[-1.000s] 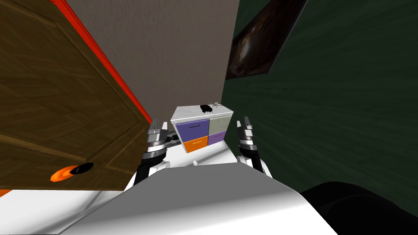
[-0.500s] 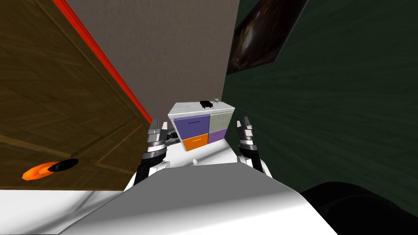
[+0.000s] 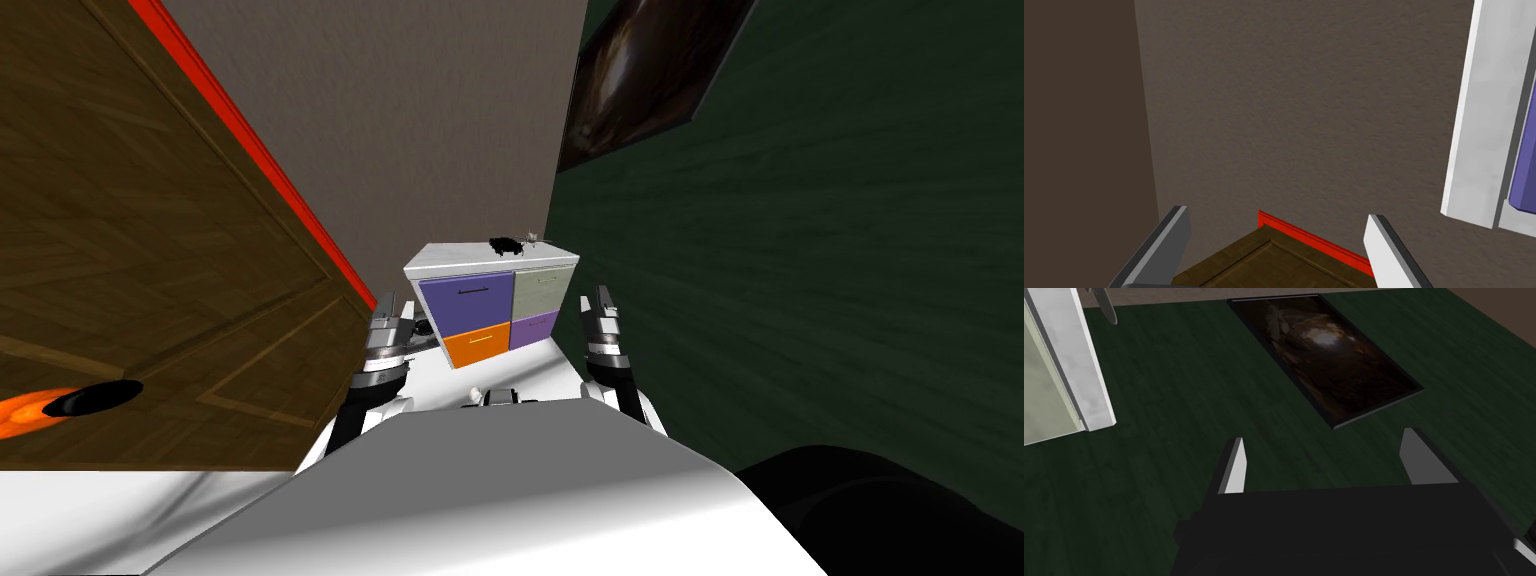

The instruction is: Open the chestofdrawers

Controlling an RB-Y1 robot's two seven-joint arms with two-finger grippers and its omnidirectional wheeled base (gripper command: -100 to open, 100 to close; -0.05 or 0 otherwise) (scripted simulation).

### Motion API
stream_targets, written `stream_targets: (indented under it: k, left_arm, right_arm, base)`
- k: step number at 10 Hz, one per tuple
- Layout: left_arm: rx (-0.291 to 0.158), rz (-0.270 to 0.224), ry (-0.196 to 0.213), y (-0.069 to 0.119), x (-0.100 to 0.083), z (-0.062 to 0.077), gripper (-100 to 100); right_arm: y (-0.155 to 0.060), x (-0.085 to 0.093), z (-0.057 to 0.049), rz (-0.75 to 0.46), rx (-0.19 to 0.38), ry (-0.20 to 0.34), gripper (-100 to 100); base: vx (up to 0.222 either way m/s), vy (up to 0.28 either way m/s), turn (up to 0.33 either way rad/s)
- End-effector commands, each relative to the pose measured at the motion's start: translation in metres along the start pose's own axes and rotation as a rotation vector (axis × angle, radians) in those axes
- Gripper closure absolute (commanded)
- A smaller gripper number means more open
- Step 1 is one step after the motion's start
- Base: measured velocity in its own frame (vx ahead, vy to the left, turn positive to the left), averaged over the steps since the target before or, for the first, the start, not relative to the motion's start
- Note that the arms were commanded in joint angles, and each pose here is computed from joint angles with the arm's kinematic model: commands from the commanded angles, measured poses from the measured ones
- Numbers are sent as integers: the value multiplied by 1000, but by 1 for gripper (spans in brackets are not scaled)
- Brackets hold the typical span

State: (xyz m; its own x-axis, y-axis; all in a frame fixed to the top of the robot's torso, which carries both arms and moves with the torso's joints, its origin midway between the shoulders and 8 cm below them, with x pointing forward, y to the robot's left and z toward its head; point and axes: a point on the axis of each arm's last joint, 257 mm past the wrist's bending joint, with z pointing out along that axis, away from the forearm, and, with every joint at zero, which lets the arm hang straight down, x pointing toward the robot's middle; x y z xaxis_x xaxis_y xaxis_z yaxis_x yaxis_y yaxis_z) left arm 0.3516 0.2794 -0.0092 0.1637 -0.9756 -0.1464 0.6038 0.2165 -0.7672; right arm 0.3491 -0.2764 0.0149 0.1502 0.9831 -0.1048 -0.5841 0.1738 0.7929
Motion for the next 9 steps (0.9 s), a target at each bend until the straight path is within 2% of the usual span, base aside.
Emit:
stream_targets:
  k: [1, 5, 9]
  left_arm:
    - [-50, 26, 34, 25, 1, -3, -100]
    - [-148, 54, 45, 71, -2, -13, -100]
    - [-217, 74, 51, 102, -6, -21, -100]
  right_arm:
    - [0, 0, 0, 0, 0, 0, 0]
    - [0, 0, 0, 0, 0, 0, 0]
    - [0, 0, 0, 0, 0, 0, 0]
  base:
    - [96, -48, 19]
    - [97, -51, 25]
    - [89, -34, 16]
